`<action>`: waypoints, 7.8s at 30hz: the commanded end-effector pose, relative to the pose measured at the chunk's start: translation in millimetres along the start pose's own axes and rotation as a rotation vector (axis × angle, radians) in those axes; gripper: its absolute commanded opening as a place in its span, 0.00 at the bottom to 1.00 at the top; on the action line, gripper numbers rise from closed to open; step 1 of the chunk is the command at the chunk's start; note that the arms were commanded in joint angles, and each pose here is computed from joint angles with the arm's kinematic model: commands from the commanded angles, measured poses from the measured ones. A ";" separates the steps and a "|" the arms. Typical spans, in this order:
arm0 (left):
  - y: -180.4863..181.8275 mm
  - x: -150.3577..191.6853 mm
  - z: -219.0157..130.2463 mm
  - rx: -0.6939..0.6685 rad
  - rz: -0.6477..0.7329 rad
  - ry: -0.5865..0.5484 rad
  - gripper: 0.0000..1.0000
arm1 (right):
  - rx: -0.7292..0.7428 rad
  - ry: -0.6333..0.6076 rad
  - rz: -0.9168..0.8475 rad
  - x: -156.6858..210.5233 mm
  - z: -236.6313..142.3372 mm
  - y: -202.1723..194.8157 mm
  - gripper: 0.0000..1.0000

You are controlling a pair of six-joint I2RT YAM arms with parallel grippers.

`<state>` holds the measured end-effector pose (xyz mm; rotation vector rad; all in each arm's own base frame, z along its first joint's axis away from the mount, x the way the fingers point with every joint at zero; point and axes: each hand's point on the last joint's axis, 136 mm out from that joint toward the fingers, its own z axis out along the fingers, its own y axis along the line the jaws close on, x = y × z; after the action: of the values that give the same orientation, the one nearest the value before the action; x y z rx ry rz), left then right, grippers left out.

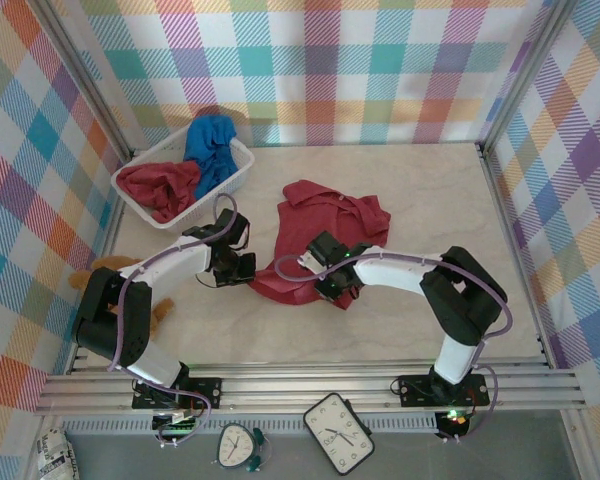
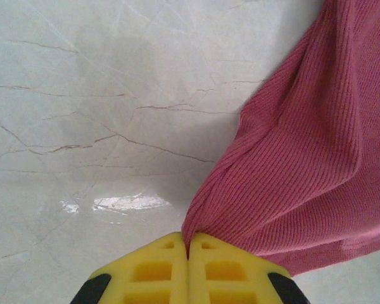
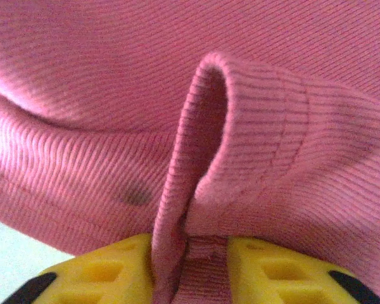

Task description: Fold and stack the tank tops

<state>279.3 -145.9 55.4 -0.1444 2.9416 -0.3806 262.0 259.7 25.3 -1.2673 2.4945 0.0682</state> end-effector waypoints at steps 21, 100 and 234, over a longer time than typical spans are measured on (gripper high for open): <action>13.3 6.8 -3.3 -0.031 0.014 0.019 0.01 | 0.015 0.026 -0.105 1.7 3.3 2.1 0.40; 22.3 3.3 -12.9 -0.099 0.039 0.017 0.00 | 0.118 -0.085 0.185 17.1 -47.2 -47.9 0.00; 2.9 -43.6 -26.4 0.028 -0.059 -0.195 0.00 | -0.499 -0.327 1.206 89.7 -93.6 -28.0 0.06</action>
<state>299.2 -126.8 54.7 -0.1739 2.9190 -0.3157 212.7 149.9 82.1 0.2953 2.6245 1.0751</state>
